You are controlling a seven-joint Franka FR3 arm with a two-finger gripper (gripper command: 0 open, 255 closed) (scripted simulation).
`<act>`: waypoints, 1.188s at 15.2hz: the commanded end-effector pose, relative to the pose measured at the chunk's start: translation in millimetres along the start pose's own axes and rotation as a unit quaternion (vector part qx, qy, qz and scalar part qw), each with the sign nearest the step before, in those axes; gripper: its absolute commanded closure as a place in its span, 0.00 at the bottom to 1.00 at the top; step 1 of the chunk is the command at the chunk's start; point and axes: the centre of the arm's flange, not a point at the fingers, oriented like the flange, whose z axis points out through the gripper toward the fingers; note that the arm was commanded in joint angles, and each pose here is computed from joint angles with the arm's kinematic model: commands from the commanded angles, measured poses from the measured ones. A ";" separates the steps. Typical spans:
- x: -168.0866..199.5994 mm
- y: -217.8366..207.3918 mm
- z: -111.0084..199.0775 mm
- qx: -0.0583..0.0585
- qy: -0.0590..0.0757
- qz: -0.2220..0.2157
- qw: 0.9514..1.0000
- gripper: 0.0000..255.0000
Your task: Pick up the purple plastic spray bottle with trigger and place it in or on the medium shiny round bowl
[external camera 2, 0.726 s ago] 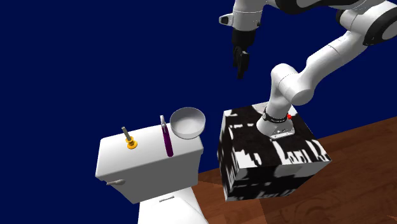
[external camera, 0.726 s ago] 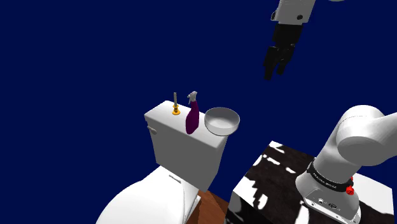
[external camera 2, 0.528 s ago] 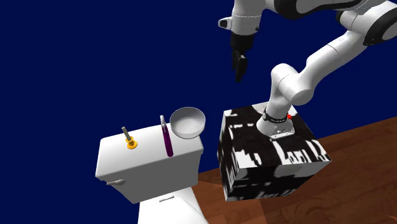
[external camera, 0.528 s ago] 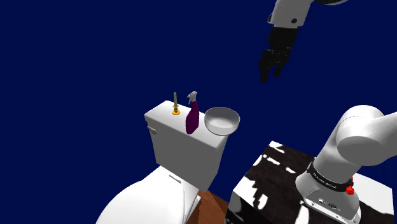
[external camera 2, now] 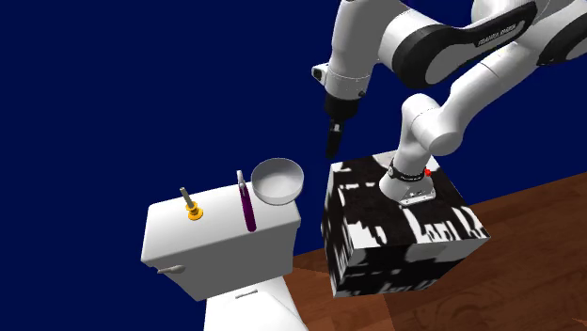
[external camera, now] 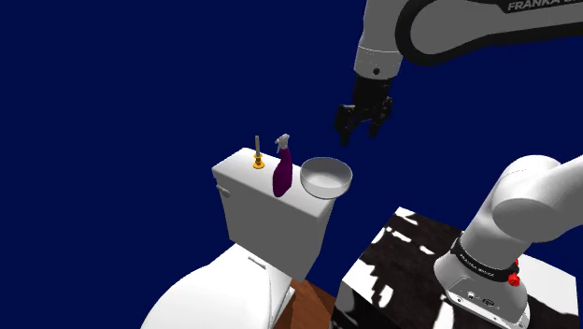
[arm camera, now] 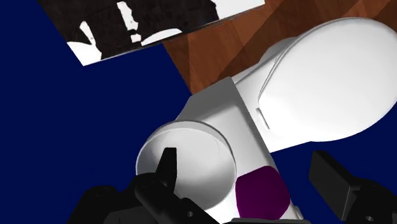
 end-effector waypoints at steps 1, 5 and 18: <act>7.7 -18.1 17.6 -0.007 0.010 0.029 0.999 0.00; 26.7 -57.1 50.8 -0.022 0.028 0.083 0.996 0.00; 122.2 -157.9 159.7 -0.071 0.086 0.256 0.960 0.00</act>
